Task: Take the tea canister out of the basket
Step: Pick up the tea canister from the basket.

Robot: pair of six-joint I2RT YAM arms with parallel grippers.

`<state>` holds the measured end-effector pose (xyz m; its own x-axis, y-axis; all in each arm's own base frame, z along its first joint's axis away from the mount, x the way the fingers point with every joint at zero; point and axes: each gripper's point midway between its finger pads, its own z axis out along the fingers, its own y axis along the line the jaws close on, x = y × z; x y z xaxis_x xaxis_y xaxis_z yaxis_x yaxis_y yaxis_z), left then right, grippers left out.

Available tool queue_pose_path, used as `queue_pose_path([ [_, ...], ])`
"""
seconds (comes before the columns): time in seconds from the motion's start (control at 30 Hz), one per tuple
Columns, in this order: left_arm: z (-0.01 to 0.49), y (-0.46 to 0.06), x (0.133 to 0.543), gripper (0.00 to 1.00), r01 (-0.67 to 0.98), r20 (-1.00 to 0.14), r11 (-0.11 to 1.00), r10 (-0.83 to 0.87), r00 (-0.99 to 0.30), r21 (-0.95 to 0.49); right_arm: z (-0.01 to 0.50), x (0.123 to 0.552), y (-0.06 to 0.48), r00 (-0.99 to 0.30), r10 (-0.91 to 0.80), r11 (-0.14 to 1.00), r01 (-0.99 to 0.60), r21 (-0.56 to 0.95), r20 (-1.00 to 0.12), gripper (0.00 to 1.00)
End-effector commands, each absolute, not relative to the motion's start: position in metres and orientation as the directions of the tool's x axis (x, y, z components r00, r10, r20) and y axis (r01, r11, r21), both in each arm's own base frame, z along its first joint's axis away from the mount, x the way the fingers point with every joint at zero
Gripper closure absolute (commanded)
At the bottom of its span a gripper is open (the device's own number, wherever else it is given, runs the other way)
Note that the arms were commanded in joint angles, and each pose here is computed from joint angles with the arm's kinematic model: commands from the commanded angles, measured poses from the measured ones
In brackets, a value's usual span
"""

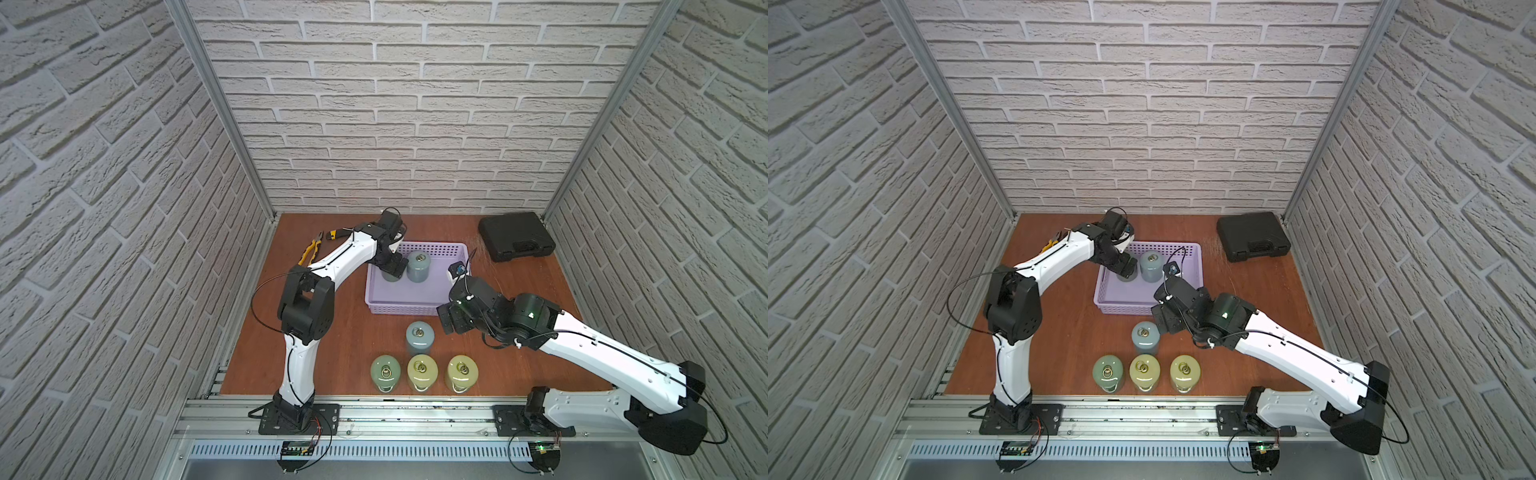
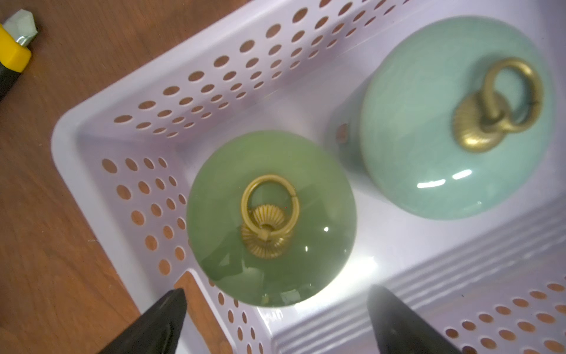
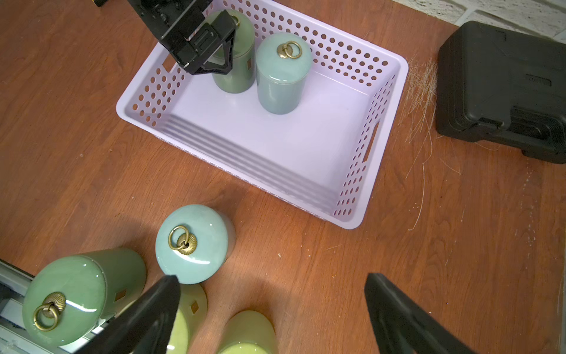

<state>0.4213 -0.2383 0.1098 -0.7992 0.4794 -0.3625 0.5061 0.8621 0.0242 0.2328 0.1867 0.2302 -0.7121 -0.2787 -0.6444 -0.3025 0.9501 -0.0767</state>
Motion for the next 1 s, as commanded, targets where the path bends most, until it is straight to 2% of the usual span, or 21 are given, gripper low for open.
queue_pose_path([
  [0.0, 0.111, -0.242, 0.432, 0.02, 0.517, -0.378, 0.856, 0.485, -0.788, 0.02, 0.235, 0.235, 0.182, -0.701, -0.281, 0.951, -0.295, -0.092, -0.656, 0.01],
  [0.77, 0.089, -0.256, 0.451, 0.02, 0.546, -0.349, 0.838, 0.512, -0.785, 0.002, 0.231, 0.239, 0.174, -0.714, -0.273, 0.956, -0.276, -0.1, -0.644, 0.01],
  [0.97, 0.085, -0.257, 0.452, 0.05, 0.548, -0.334, 0.836, 0.518, -0.788, 0.003, 0.23, 0.24, 0.173, -0.716, -0.27, 0.957, -0.272, -0.099, -0.644, 0.01],
])
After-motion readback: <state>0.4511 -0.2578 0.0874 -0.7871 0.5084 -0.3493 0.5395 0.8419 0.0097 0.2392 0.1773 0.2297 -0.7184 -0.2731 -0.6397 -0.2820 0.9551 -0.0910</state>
